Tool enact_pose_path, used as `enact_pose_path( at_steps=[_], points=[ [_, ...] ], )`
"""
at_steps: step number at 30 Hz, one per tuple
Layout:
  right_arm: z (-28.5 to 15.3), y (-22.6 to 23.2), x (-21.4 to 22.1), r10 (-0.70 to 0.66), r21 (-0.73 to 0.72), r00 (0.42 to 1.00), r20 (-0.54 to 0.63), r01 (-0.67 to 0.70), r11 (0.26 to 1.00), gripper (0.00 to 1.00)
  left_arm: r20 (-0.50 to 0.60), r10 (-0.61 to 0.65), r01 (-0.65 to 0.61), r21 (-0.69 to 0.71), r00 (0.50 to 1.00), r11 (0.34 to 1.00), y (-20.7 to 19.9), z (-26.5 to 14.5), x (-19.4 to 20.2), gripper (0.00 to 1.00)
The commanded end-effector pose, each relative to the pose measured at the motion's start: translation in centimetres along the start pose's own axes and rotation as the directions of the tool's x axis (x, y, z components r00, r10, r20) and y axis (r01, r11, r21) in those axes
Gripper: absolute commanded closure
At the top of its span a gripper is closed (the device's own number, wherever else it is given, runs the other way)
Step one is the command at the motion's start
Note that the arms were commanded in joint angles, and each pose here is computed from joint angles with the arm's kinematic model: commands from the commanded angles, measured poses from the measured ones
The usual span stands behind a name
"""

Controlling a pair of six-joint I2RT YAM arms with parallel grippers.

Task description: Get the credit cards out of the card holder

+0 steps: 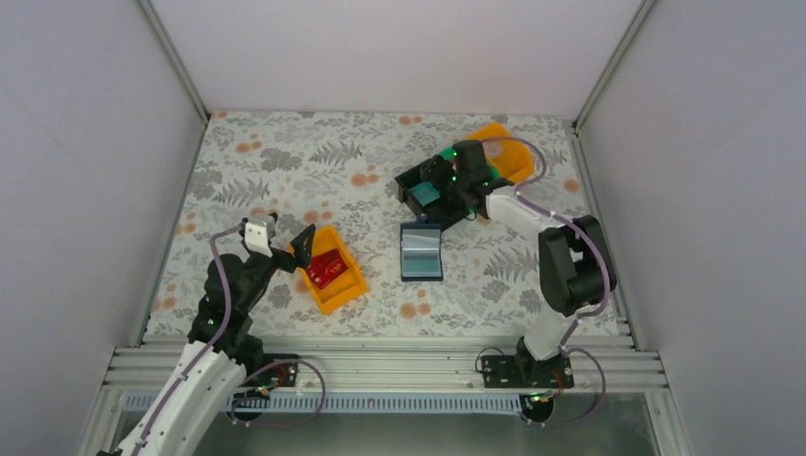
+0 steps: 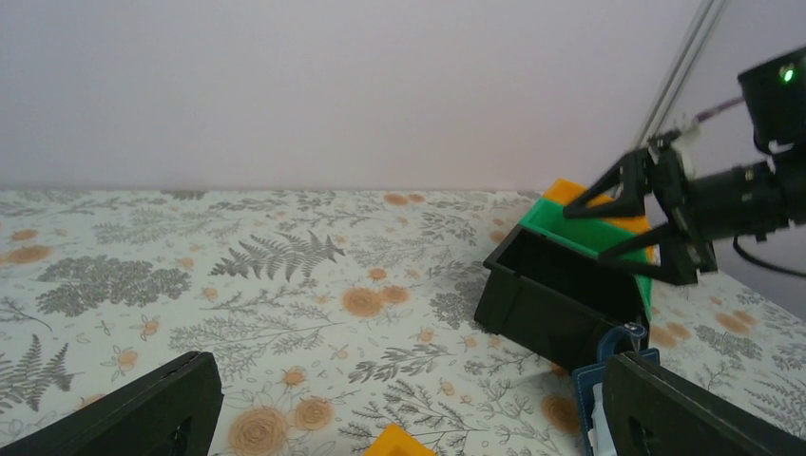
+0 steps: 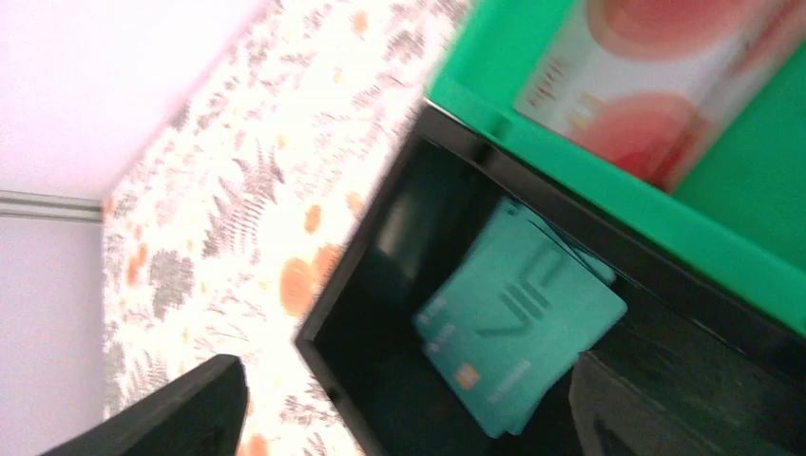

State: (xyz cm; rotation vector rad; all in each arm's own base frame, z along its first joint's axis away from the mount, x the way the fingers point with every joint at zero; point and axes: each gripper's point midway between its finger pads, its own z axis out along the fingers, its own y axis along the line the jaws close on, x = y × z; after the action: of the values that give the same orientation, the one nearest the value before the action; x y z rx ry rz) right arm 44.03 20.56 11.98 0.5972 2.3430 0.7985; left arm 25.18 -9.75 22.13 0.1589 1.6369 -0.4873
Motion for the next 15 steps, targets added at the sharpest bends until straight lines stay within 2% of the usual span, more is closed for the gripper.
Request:
enact_pose_path(
  at_steps=[1,3,7,9,11,15],
  points=[
    [-2.9,3.9,-2.1,-0.227,-0.014,0.973,0.032,0.227,0.974,0.1,0.011,0.015,-0.015,0.019,1.0,1.0,-0.3,0.1,-0.1,0.0],
    [-3.8,4.4,-1.4,-0.35,-0.011,0.936,-0.038,0.35,0.937,0.02,0.008,0.015,-0.015,0.036,1.0,0.999,-0.6,0.2,-0.1,0.0],
    [-5.6,1.3,2.5,-0.483,0.015,0.833,-0.271,0.505,0.863,0.01,0.012,0.013,-0.014,0.085,1.0,0.996,-1.4,0.2,-0.2,0.0],
    [-6.1,-1.3,5.6,-0.483,-0.007,0.786,-0.387,0.521,0.854,0.01,0.013,0.013,-0.014,0.088,1.0,0.996,-1.4,0.2,-0.2,0.0],
    [-7.2,-2.7,8.5,-0.483,-0.078,0.748,-0.455,0.507,0.858,0.01,0.008,0.014,-0.014,0.088,1.0,0.996,-1.4,0.2,0.0,0.0],
    [-7.1,-5.7,11.9,-0.458,-0.116,0.724,-0.515,0.471,0.875,0.01,0.007,0.014,-0.015,0.092,1.0,0.996,-1.5,0.2,0.0,0.0]
  ],
)
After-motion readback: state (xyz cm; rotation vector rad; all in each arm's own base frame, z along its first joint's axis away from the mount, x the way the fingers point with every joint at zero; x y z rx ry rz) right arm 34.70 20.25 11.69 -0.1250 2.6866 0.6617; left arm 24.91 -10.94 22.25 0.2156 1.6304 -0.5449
